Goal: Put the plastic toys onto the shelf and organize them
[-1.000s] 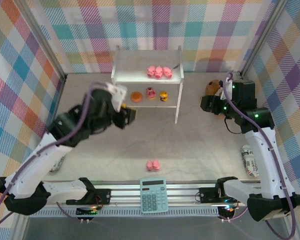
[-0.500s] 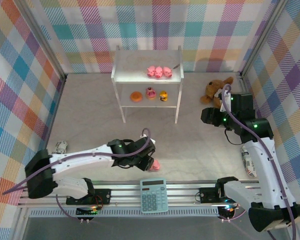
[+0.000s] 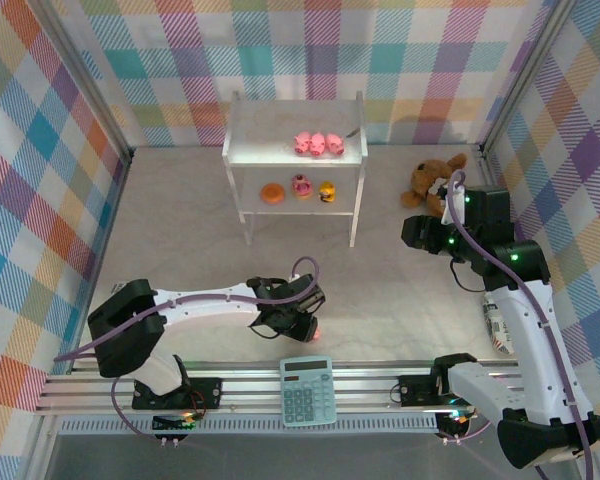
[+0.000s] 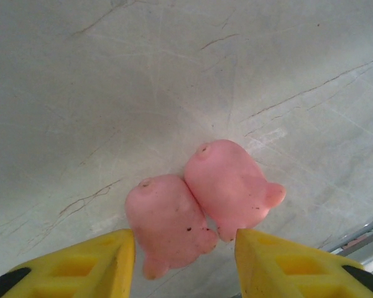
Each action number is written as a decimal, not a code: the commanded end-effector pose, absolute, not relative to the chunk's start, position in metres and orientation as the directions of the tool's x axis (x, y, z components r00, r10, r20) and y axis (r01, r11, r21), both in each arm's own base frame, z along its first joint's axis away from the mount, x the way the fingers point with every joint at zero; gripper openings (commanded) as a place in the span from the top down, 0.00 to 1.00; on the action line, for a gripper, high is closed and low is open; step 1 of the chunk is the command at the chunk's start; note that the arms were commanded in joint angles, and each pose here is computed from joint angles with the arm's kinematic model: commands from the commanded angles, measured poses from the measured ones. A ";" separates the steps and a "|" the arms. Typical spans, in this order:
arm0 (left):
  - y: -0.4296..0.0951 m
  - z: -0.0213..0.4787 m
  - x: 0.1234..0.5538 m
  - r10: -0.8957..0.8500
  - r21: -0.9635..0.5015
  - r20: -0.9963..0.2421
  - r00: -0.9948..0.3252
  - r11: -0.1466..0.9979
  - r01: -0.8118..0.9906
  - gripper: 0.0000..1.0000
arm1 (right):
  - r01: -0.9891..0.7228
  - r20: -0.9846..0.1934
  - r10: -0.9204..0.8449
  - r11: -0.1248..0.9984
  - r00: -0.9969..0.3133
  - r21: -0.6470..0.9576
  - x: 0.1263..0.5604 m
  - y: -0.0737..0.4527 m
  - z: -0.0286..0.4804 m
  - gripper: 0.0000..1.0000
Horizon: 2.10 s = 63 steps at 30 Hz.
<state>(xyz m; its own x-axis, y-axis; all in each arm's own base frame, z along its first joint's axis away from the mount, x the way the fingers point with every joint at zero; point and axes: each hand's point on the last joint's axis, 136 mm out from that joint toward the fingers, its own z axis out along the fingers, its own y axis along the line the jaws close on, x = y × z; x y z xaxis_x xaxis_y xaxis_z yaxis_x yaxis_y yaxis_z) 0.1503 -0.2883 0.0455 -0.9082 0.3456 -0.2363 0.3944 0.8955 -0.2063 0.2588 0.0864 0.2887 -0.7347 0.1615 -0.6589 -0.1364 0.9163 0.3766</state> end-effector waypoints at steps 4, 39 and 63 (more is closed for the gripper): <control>-0.290 0.040 0.147 0.330 -0.235 -0.187 -0.925 0.899 0.369 0.56 | -0.144 -0.665 0.172 0.909 -0.727 0.392 0.263 0.089 0.289 0.40; -0.243 0.060 0.224 0.383 -0.027 -0.285 -0.879 0.913 0.406 0.83 | -0.143 -0.667 0.162 0.915 -0.727 0.378 0.273 0.089 0.289 0.40; -0.275 0.094 0.130 0.361 -0.192 -0.177 -0.915 0.900 0.392 0.46 | -0.150 -0.675 0.161 0.914 -0.720 0.377 0.271 0.089 0.289 0.39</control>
<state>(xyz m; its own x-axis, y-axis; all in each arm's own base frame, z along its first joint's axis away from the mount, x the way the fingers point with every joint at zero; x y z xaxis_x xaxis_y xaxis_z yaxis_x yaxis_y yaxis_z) 0.1458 -0.2805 0.1049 -0.8650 0.4319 -0.2554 0.4819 0.8568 -0.1835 0.2706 0.0868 0.2816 -0.7366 0.1586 -0.6575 -0.1313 0.9201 0.3690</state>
